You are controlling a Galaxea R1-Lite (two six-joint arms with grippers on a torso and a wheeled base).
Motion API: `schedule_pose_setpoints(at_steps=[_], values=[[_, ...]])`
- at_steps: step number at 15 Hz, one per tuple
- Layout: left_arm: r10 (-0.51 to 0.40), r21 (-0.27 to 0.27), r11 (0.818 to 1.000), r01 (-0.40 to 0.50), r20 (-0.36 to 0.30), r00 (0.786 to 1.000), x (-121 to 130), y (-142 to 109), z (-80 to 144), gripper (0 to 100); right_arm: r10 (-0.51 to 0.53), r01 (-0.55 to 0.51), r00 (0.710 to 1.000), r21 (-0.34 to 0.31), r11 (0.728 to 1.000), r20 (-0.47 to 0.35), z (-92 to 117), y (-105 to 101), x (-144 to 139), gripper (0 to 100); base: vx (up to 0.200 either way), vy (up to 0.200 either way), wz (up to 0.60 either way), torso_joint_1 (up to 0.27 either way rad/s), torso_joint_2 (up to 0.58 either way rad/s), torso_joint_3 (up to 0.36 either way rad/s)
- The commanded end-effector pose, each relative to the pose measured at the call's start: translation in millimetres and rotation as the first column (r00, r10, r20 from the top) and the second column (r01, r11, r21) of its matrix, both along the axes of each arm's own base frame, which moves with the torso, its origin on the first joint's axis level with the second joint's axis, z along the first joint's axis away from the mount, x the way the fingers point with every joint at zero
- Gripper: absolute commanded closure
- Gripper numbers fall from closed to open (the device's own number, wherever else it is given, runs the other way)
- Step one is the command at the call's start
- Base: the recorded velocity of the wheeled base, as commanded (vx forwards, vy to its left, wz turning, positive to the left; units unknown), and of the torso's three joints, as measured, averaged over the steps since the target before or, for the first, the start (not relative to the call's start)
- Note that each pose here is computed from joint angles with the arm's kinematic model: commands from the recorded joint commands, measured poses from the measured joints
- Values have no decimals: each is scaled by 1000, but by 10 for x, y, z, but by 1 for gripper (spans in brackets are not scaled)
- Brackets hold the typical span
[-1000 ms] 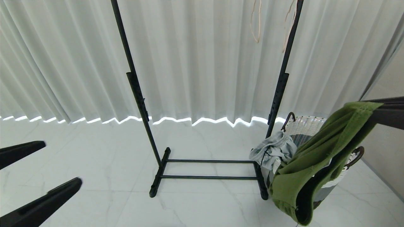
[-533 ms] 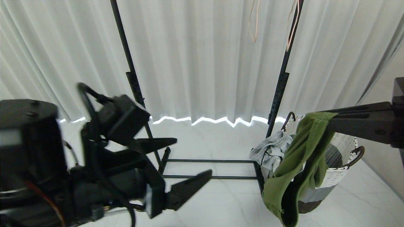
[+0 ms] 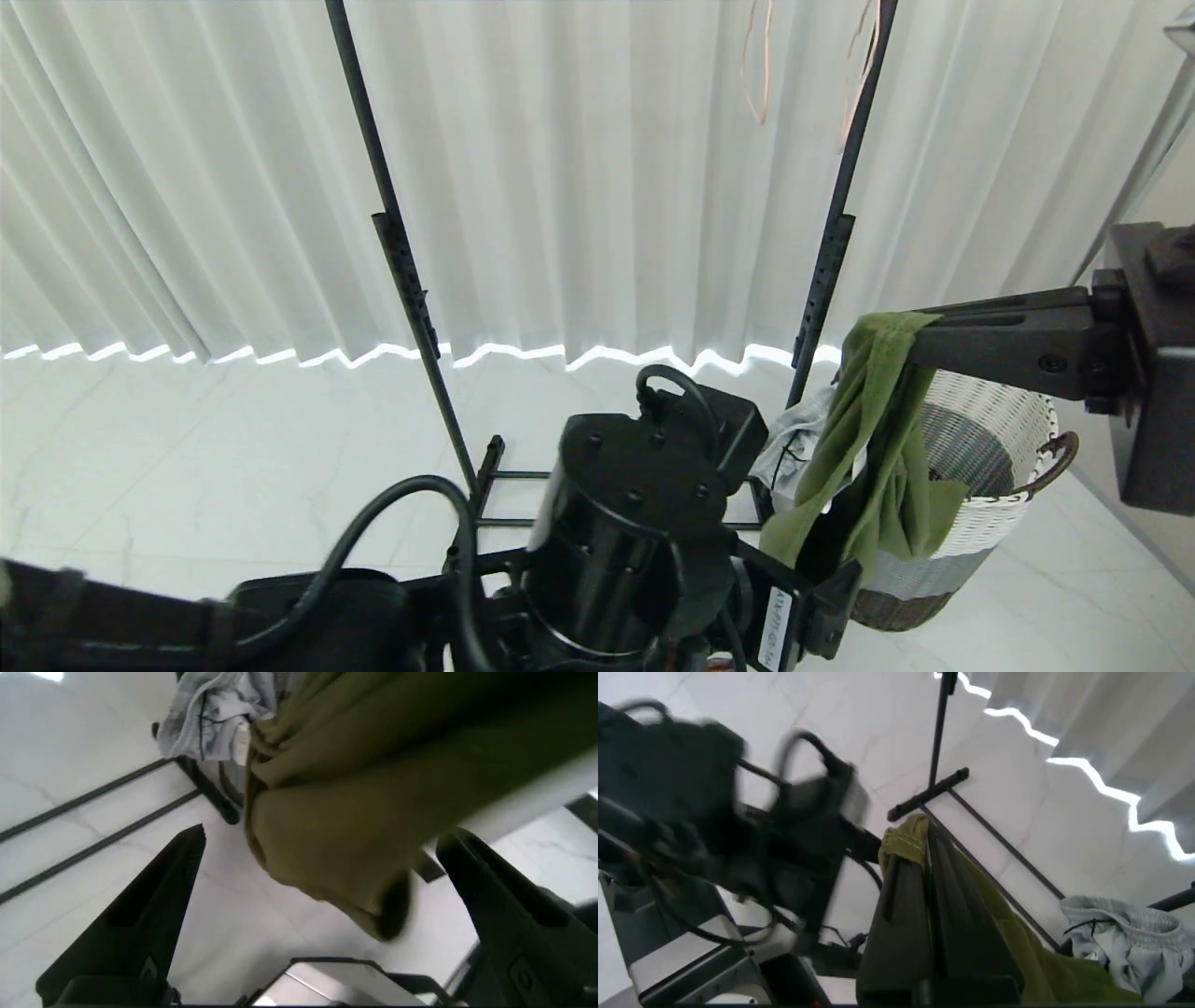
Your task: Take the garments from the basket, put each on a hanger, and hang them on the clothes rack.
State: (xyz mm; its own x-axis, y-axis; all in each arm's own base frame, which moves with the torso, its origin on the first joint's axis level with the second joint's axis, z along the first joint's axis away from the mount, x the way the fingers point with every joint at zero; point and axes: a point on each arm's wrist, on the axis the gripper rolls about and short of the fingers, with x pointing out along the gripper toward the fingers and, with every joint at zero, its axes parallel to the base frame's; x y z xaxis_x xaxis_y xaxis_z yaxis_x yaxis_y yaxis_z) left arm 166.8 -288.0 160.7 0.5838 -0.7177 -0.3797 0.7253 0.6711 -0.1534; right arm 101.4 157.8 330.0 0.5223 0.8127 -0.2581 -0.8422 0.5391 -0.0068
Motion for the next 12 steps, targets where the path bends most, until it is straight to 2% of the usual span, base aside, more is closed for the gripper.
schedule_pose_setpoints(at_steps=[1, 9, 12], values=[[41, 57, 998, -39, -33, 999, 179, -118, -266, 0, 1, -1, 1000, 5, 1000, 4, 14, -12, -9, 100, 0, 0, 0, 0, 0, 0], [40, 10, 999, -40, -3, 999, 36, 129, -14, 0, 0, 0, 1000, 10, 1000, 16, 33, -44, -26, 100, 0, 0, 0, 0, 0, 0], [46, 9, 999, -46, -4, 999, 40, 142, -12, 0, -2, 1, 1000, 9, 1000, 18, 35, -41, -23, 100, 0, 0, 0, 0, 0, 0]])
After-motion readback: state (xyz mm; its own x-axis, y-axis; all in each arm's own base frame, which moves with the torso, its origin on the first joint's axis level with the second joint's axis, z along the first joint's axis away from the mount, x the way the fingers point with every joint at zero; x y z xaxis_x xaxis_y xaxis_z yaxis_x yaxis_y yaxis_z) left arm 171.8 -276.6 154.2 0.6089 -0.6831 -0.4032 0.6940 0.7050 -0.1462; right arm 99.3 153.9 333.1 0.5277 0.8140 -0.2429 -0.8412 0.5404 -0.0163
